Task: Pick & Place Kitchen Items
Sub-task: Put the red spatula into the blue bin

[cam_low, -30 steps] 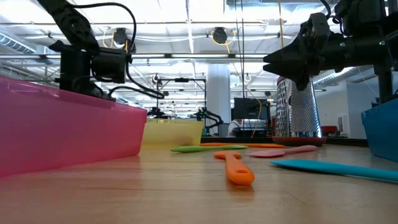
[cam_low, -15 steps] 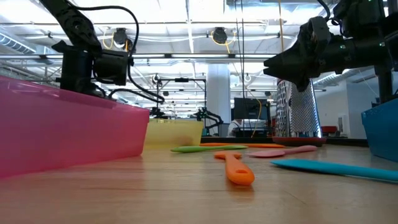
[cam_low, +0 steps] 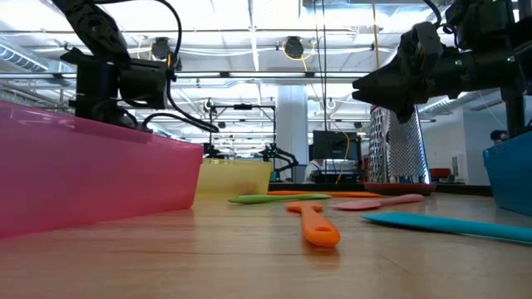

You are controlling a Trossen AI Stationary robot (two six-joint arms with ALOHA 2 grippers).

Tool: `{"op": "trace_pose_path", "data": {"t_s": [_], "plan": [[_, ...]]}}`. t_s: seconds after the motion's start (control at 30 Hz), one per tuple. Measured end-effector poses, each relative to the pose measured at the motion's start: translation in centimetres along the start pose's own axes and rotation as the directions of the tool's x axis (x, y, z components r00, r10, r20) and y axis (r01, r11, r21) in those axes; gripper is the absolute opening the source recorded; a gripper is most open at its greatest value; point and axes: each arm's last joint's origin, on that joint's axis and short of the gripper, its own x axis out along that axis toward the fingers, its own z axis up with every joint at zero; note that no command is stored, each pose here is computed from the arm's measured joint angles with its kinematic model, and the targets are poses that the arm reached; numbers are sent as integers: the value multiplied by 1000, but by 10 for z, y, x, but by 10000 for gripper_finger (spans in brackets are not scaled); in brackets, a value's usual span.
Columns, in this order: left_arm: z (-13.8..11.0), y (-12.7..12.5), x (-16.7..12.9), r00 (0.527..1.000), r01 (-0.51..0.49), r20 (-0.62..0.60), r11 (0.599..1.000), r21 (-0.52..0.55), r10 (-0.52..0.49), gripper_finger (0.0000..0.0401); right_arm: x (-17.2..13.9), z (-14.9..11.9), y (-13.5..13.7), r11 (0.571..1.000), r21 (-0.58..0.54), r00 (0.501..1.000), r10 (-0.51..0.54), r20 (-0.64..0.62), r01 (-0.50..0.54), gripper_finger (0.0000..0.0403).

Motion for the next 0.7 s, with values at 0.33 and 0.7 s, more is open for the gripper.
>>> {"op": "trace_pose_path", "data": {"t_s": [0.33, 0.7], "plan": [[3, -5, -2, 998, -63, 1, 998, 3, 63, 53, 0, 0, 0, 1000, 1, 1000, 1, 2, -1, 132], [8, -16, -5, 998, 1, 57, 993, 122, -8, 132, 0, 0, 0, 1000, 1, 1000, 1, 2, -1, 132]]}}
